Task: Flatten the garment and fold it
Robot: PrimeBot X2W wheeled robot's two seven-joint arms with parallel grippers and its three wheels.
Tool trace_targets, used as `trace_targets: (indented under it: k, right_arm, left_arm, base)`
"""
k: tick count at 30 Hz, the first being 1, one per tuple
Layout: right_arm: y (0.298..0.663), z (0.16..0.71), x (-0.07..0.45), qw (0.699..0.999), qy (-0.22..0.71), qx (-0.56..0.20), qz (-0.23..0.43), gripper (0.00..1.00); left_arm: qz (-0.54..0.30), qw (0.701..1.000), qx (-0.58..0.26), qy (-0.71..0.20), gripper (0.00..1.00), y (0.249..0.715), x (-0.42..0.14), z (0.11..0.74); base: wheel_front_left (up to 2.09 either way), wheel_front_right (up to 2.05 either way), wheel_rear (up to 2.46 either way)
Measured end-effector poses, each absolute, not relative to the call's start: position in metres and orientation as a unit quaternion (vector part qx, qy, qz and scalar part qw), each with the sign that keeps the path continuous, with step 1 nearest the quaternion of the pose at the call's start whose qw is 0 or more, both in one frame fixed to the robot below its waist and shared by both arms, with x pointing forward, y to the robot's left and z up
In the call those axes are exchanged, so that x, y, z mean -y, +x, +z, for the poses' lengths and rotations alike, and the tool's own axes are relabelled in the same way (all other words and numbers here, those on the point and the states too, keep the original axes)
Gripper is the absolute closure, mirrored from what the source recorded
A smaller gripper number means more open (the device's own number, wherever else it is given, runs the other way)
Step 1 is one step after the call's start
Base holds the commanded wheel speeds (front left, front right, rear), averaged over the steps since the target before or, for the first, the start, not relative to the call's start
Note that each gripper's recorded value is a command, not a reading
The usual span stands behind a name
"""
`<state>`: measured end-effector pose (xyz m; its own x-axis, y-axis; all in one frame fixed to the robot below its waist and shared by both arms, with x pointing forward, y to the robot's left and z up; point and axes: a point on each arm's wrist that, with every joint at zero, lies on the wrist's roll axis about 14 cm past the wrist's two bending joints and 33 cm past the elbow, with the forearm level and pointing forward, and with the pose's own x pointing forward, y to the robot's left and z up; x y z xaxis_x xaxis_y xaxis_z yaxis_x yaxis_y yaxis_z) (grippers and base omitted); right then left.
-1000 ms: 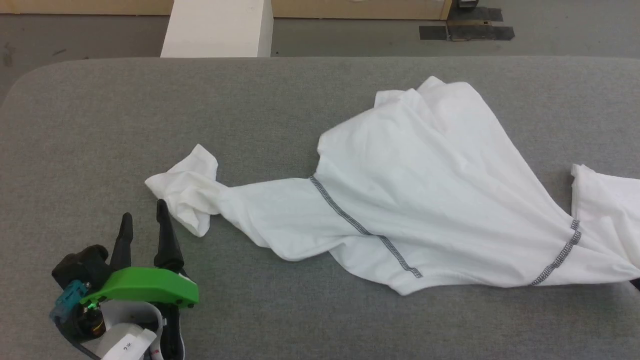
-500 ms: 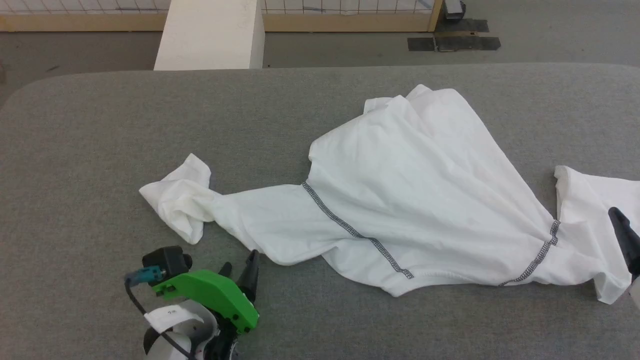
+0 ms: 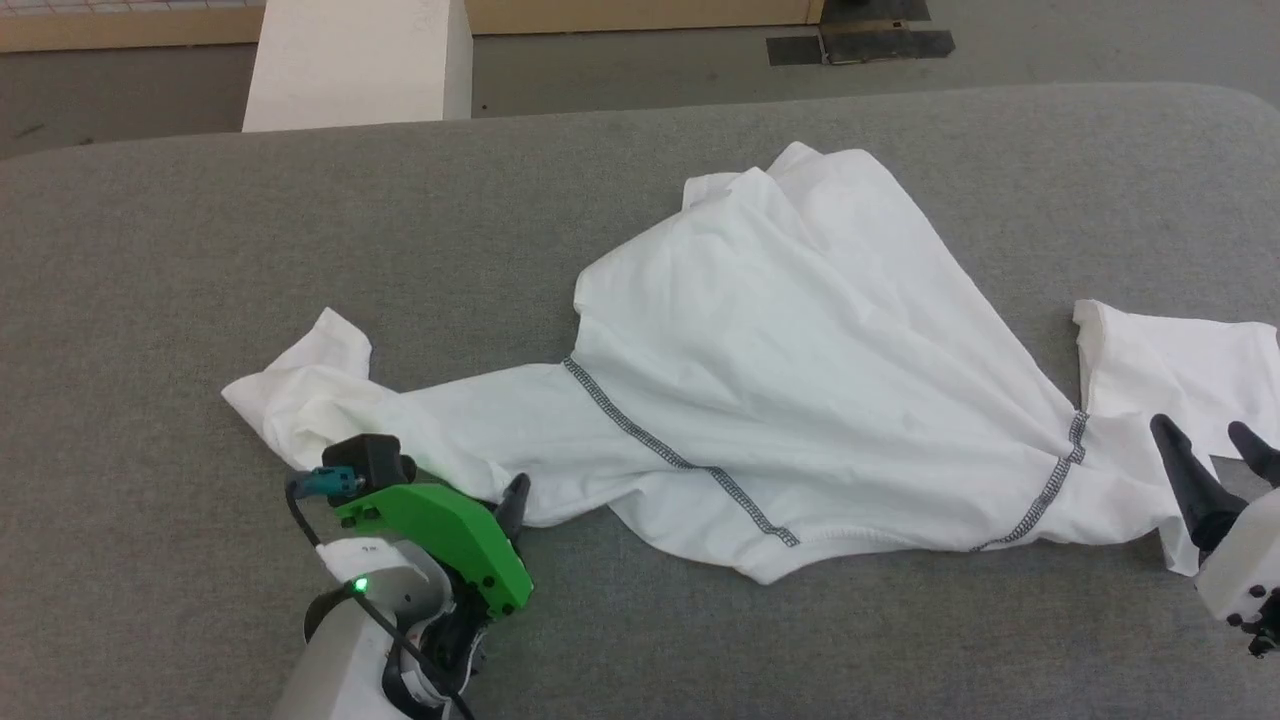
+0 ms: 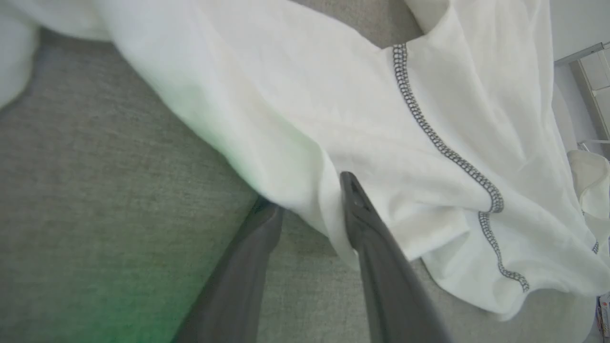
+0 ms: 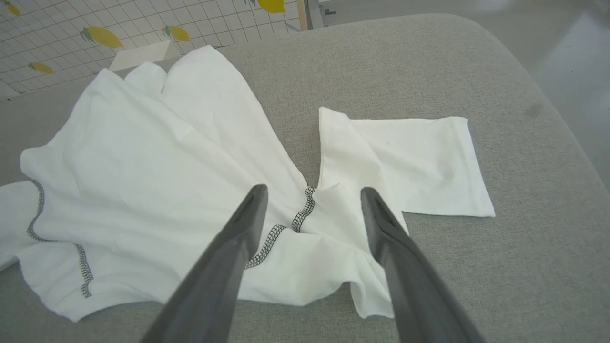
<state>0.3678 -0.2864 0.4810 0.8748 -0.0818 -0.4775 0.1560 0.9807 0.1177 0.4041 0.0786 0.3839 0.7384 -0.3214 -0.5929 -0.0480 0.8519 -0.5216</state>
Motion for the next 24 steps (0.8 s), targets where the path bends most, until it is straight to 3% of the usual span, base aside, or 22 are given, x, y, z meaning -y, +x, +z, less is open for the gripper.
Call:
trace_targets:
  k: [11, 22, 23, 24]
  right_arm:
    - [0.378, 0.474, 0.259, 0.965, 0.077, -0.248, -0.02, 0.0]
    - [0.388, 0.468, 0.236, 0.965, 0.063, -0.255, 0.011, 0.0]
    - [0.387, 0.467, 0.235, 0.964, 0.063, -0.257, 0.013, 0.0]
    - [0.387, 0.466, 0.234, 0.964, 0.063, -0.258, 0.014, 0.0]
  left_arm:
    - [-0.038, 0.9, -0.323, -0.291, 1.0, 0.375, -0.127, 0.39]
    - [0.058, 0.888, -0.379, -0.252, 1.0, 0.322, -0.201, 0.391]
    - [0.065, 0.889, -0.379, -0.249, 0.89, 0.322, -0.204, 0.392]
    - [0.067, 0.889, -0.375, -0.252, 0.42, 0.323, -0.204, 0.393]
  base:
    - [0.0, 0.0, 0.0]
    - [0.0, 0.0, 0.0]
    - [0.0, 0.0, 0.0]
    - [0.0, 0.0, 0.0]
